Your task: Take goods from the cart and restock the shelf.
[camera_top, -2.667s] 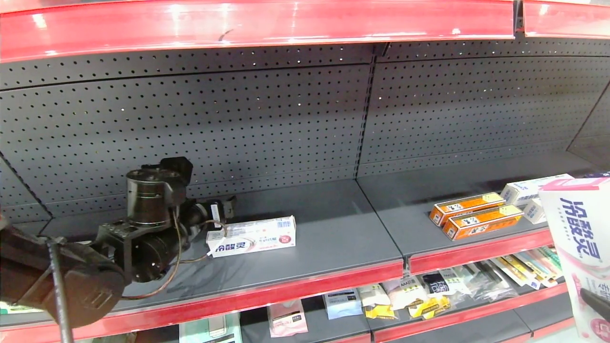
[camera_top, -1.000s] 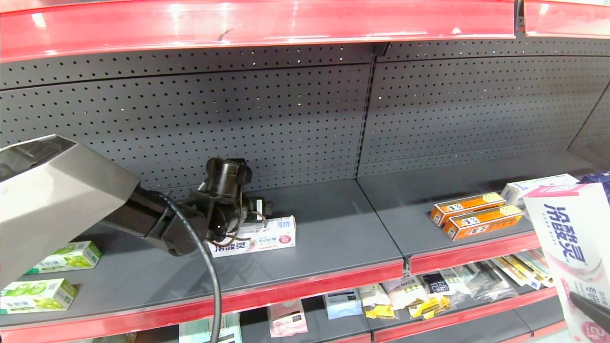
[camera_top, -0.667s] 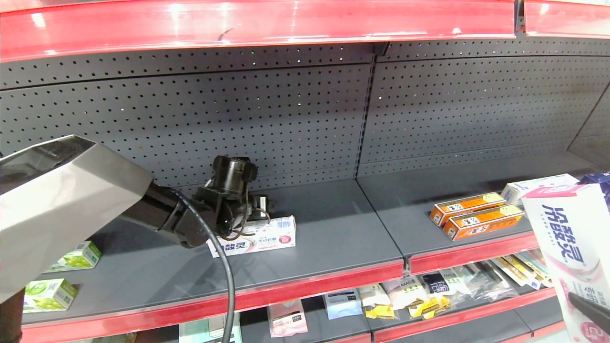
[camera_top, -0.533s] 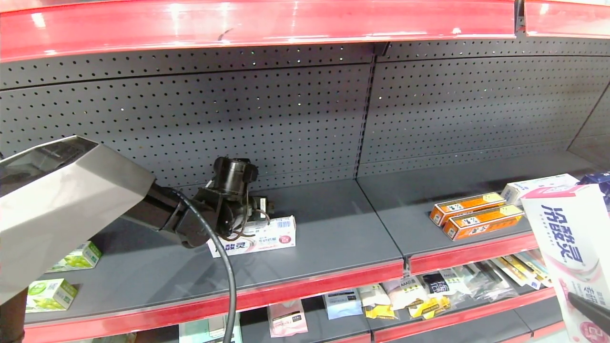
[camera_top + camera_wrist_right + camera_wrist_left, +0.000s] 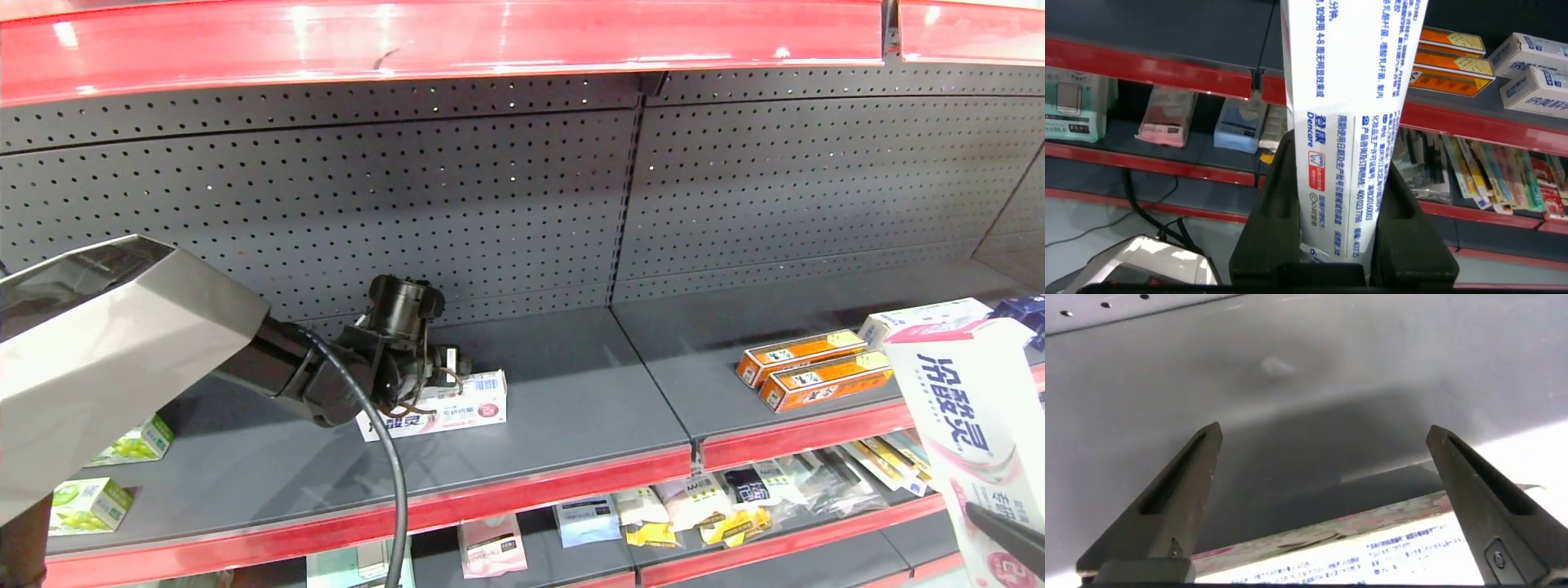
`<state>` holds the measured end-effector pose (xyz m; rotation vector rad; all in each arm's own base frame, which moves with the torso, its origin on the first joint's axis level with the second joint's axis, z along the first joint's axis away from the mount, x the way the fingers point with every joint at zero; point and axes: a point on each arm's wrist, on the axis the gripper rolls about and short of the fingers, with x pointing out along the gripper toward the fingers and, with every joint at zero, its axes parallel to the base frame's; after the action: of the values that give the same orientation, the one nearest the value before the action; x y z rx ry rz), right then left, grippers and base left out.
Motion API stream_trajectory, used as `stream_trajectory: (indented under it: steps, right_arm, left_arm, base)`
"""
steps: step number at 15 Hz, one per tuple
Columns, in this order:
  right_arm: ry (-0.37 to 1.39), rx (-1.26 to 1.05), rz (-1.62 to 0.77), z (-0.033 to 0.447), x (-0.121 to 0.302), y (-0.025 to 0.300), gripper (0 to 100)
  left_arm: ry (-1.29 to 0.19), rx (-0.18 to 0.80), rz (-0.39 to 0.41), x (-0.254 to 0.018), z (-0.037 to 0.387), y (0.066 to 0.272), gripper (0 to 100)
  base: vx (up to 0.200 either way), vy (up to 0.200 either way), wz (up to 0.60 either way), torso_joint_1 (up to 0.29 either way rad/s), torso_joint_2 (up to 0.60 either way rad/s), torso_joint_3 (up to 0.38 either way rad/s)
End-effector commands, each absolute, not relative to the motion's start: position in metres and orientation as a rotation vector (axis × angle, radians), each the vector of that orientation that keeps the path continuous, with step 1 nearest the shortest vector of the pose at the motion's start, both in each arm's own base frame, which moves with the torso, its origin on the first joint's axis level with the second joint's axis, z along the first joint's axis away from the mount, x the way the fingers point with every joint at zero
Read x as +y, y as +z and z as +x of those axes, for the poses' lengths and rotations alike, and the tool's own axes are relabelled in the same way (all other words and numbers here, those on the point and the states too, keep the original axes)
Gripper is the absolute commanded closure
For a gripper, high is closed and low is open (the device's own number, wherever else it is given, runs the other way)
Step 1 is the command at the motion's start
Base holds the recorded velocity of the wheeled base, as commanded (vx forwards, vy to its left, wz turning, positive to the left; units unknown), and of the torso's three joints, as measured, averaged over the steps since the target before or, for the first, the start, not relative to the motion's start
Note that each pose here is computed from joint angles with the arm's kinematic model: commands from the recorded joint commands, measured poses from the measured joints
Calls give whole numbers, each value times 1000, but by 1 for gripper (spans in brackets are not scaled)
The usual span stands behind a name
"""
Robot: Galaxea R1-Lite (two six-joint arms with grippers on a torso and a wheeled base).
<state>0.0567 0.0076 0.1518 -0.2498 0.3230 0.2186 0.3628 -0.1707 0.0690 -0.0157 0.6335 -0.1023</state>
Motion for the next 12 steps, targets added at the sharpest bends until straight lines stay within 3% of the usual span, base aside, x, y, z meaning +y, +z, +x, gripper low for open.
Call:
stream_trajectory:
  steps: [1,12]
  right_arm:
    - [221,329,-250,58,8,152,100]
    - [221,329,-250,58,8,152,100]
  left_arm:
    - [-101,640,-15,-170,361,68,0]
    - [-193,696,-28,-165,345,69,0]
  base:
    - [0,0,0,0,0,0]
    - [0,0,0,0,0,0]
